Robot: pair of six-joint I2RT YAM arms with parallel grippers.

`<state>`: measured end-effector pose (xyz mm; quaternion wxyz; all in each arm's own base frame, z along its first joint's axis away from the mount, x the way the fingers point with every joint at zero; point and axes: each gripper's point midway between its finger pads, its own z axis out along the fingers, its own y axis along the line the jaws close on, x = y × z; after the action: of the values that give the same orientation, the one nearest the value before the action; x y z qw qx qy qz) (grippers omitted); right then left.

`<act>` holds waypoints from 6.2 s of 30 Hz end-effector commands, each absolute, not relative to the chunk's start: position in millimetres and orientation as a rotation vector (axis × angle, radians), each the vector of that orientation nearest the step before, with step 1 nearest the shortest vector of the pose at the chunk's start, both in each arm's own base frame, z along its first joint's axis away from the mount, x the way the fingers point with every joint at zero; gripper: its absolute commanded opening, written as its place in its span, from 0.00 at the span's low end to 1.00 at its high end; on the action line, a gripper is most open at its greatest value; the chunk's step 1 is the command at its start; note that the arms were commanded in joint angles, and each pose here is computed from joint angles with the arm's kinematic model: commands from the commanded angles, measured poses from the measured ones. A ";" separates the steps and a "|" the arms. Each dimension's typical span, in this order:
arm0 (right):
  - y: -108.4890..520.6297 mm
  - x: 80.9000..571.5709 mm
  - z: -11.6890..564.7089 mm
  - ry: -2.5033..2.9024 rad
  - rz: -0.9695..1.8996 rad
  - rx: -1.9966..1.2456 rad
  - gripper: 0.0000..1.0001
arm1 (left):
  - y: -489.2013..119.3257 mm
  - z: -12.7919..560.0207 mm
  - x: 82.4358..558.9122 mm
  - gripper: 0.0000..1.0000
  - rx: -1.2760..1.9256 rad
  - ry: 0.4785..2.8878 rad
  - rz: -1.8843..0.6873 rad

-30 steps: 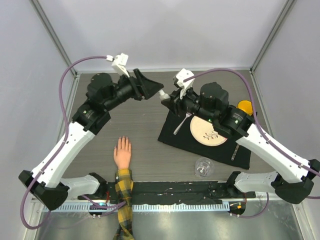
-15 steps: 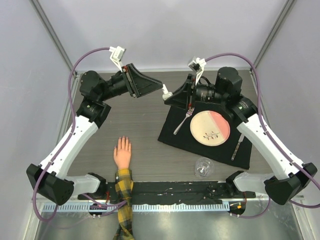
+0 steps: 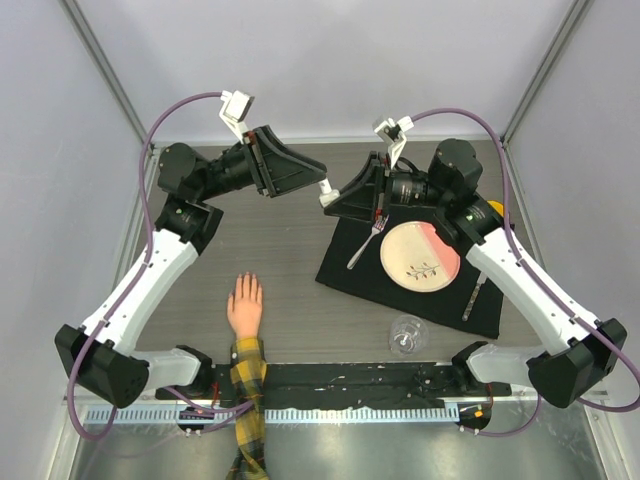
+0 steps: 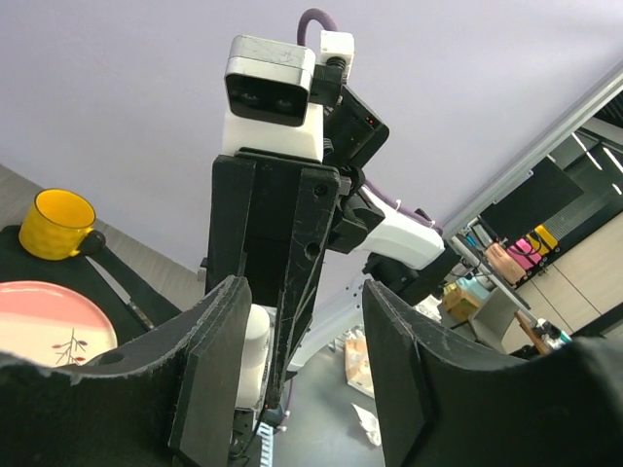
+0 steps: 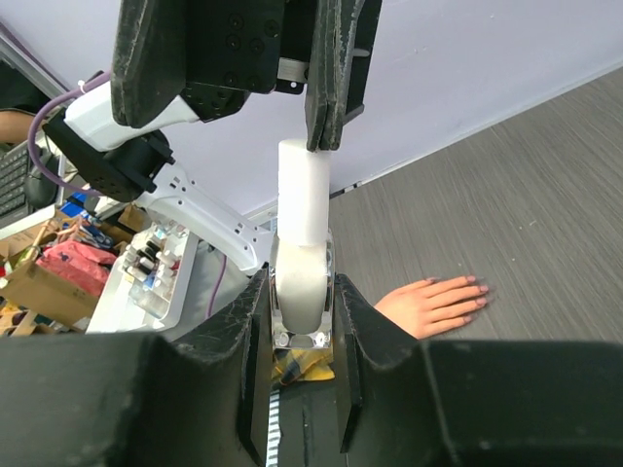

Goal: Paint the nails

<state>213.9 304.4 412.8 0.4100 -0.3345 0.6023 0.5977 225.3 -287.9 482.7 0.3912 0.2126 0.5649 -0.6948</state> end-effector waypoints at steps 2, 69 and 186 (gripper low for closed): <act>302.4 207.0 444.4 1.374 1.518 -0.874 0.00 | -287.8 480.3 221.2 0.57 0.575 1.437 -1.761; 280.9 236.0 462.8 1.389 1.312 -0.701 0.00 | -277.1 515.0 248.3 0.72 0.359 1.374 -1.706; 250.9 264.4 460.4 1.326 0.214 -0.418 0.00 | -351.5 483.7 249.1 0.00 0.365 1.513 -1.195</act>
<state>248.3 276.5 451.2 0.7098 -0.2139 0.6273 0.2386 249.0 -339.2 497.7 0.5654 0.1639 0.6149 -0.5247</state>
